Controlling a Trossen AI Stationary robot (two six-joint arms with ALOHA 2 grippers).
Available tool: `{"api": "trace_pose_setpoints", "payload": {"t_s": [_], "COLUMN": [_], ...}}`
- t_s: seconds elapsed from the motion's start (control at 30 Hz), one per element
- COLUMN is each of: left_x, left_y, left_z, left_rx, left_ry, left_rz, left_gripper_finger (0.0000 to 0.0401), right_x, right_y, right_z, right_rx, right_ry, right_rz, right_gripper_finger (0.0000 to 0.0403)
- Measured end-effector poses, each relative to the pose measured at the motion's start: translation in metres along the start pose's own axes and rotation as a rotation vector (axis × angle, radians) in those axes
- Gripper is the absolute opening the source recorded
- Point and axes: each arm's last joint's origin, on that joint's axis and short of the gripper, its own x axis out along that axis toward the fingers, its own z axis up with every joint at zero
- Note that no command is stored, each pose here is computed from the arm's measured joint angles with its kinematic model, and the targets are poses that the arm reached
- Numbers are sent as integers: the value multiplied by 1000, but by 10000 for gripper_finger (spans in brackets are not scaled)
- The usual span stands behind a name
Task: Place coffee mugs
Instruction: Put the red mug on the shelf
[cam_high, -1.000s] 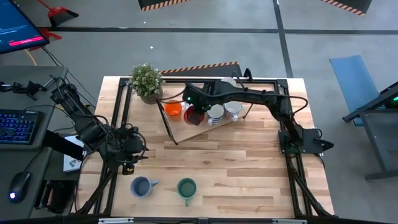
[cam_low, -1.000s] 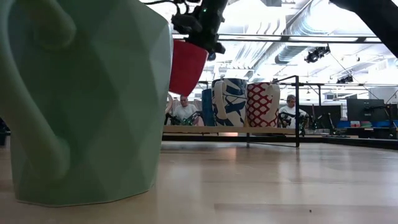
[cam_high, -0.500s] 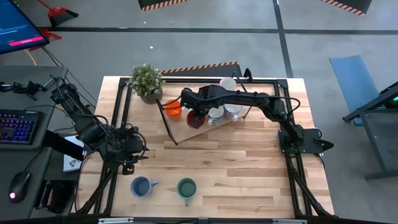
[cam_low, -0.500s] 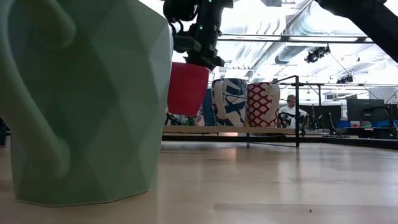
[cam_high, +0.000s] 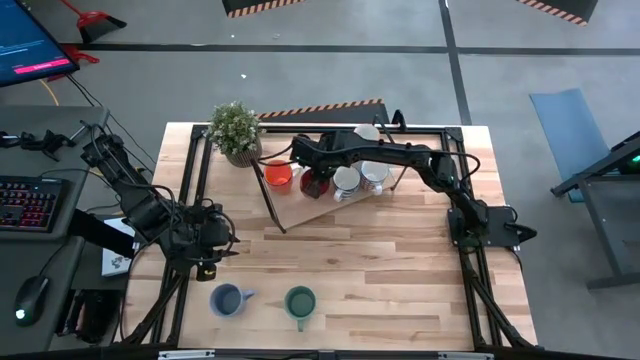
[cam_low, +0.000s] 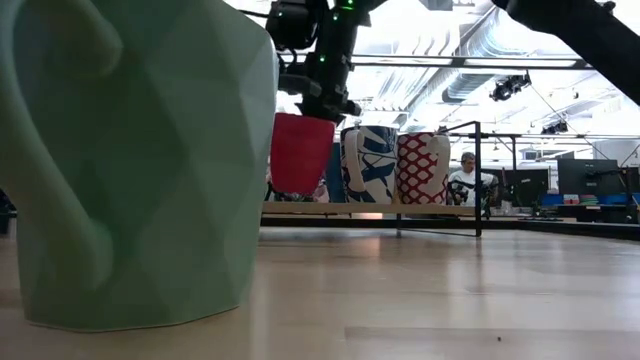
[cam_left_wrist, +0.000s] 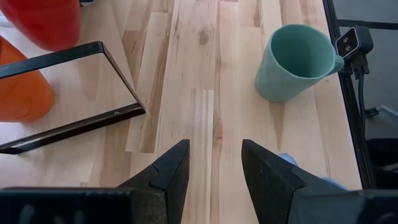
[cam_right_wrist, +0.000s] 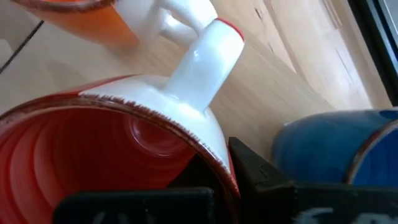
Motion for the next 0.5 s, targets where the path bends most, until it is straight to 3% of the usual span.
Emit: {"api": "trace_pose_setpoints", "payload": {"t_s": [0.5], "left_x": [0], "left_y": [0], "left_z": [0], "left_rx": [1], "left_ry": [0], "left_rz": [0], "left_gripper_finger": [133], "right_x": [5], "right_y": [-18], "right_z": [4], "right_rx": [39], "right_ry": [6], "right_rz": [-6], "right_gripper_finger": [0]}}
